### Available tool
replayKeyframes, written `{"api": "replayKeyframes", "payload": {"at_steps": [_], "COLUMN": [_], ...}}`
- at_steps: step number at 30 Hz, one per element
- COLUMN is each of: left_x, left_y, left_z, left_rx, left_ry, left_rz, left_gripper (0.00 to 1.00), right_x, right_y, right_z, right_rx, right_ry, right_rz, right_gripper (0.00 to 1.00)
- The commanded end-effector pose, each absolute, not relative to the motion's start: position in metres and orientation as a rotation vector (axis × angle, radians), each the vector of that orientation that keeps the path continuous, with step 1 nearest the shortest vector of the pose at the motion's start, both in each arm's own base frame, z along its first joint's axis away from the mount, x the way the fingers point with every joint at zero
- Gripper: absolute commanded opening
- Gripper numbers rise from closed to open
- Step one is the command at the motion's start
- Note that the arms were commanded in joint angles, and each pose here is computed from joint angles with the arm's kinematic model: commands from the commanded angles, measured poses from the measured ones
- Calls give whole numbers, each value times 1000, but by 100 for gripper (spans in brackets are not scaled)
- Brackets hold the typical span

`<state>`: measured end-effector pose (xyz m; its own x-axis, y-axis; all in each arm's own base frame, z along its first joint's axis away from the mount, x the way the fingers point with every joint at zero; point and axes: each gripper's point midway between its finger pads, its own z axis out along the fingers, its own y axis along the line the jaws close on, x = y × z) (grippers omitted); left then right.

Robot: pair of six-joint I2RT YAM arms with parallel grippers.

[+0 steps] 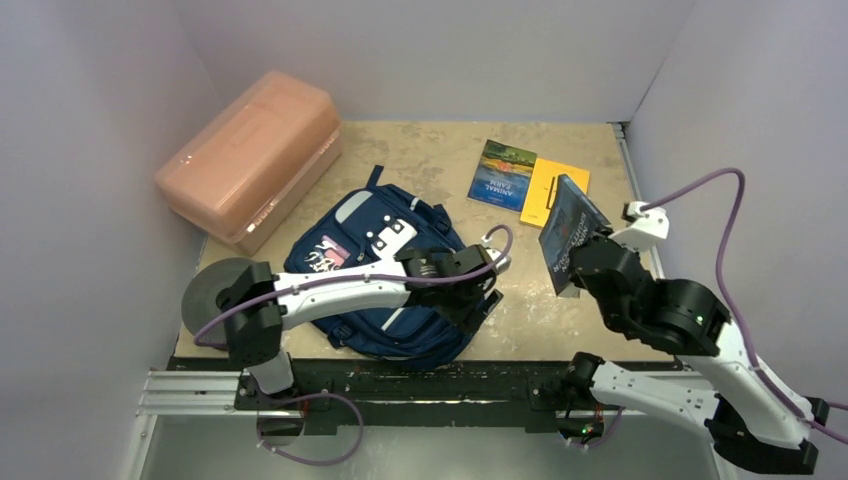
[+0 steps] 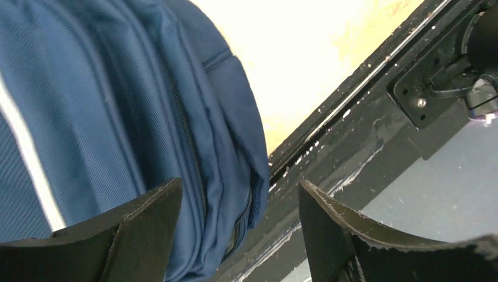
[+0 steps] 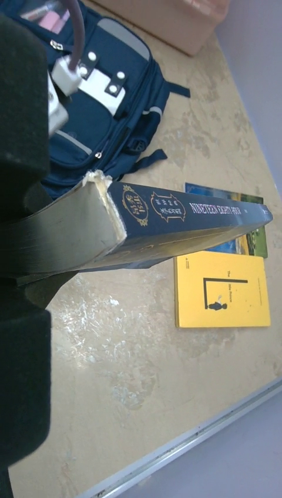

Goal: Pack the student bag
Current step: Pick up the book from the center of the board, then place the book in the student bag.

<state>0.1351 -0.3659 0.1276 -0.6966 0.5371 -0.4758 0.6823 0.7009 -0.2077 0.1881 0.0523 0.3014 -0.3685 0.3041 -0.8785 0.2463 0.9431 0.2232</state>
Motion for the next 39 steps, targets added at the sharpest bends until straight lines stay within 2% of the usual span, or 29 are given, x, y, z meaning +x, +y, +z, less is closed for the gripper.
{"api": "replayKeyframes", "payload": {"at_steps": [1,3,5,7,11,13,14,19,23,27,30,34,36,39], "left_x": [135,132,136,149,166,169,171,192,227,248,251,244,238,229], "left_y": [-382,-382,-375,-363,-352,-352,-352,-335,-295,-261,-254,-262,-266,-270], "left_z": [124,111,98,88,93,100,106,185,256,298,321,348,355,354], "left_rx": [1071,1096,1089,1056,1023,1020,1013,844,548,363,346,399,416,458], "left_ry": [2494,2505,2533,2533,2478,2463,2453,2343,2251,2169,2115,2048,2037,2046], "left_rz": [-446,-361,-247,-92,35,32,25,-41,-113,-169,-235,-368,-425,-481], "left_gripper": [70,68,58,43,31,13,0,0,0,0,0,0,0,0], "right_x": [190,190,191,191,189,187,186,170,141,115,94,90,96,115], "right_y": [54,54,56,59,63,67,68,88,135,157,180,211,231,248], "right_z": [326,327,327,327,322,318,316,292,266,279,287,261,271,288], "right_rx": [441,431,415,400,373,349,332,278,241,270,153,49,505,576], "right_ry": [1868,1863,1863,1868,1890,1910,1919,2050,2167,2171,2125,2062,2084,1990], "right_rz": [199,204,211,217,232,250,253,363,715,1017,1263,1440,1750,1832], "right_gripper": [0,0,0,0,0,0,0,0,0,0,0,0,0,0]}}
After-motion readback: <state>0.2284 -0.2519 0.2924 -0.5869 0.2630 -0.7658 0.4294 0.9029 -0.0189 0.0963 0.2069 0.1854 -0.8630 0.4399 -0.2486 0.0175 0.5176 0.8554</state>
